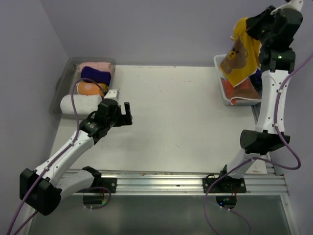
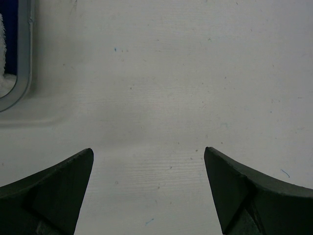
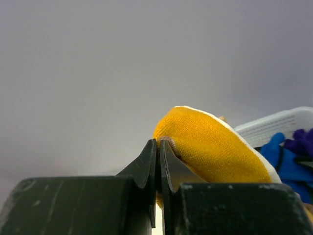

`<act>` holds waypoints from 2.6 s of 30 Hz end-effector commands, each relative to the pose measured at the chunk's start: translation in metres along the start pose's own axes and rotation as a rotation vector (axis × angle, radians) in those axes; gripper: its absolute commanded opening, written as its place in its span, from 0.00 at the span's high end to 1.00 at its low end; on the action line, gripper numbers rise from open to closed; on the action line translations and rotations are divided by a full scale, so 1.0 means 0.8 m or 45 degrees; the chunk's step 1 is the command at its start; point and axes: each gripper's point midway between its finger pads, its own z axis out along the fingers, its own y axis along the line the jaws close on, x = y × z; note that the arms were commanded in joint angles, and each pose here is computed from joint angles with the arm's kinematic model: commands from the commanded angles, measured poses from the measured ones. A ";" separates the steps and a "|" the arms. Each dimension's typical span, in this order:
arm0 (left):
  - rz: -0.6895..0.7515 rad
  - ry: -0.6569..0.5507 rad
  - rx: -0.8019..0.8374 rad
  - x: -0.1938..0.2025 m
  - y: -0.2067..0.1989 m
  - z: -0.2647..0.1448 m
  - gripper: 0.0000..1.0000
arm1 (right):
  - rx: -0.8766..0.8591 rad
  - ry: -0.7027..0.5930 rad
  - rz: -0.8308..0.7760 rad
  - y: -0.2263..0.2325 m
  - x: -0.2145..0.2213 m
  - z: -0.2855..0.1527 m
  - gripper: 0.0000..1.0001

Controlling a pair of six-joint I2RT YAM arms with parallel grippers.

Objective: Roll the towels
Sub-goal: Grab a towel with the right arm, then move the towel to the center of the board

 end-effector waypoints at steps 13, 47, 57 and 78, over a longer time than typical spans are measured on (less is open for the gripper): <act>-0.033 -0.221 -0.069 -0.095 -0.002 -0.045 0.00 | -0.507 0.478 0.115 0.169 0.236 -0.164 1.00; 0.209 0.609 -0.040 0.203 -0.091 0.081 1.00 | 0.141 1.195 -0.220 -0.069 0.544 -0.258 0.43; 0.123 0.430 -0.271 0.063 -0.010 0.149 1.00 | 0.122 1.284 -0.177 -0.081 0.579 -0.287 0.43; -0.208 0.422 -0.152 0.135 -0.022 0.042 0.35 | 0.056 1.371 -0.144 -0.068 0.617 -0.287 0.41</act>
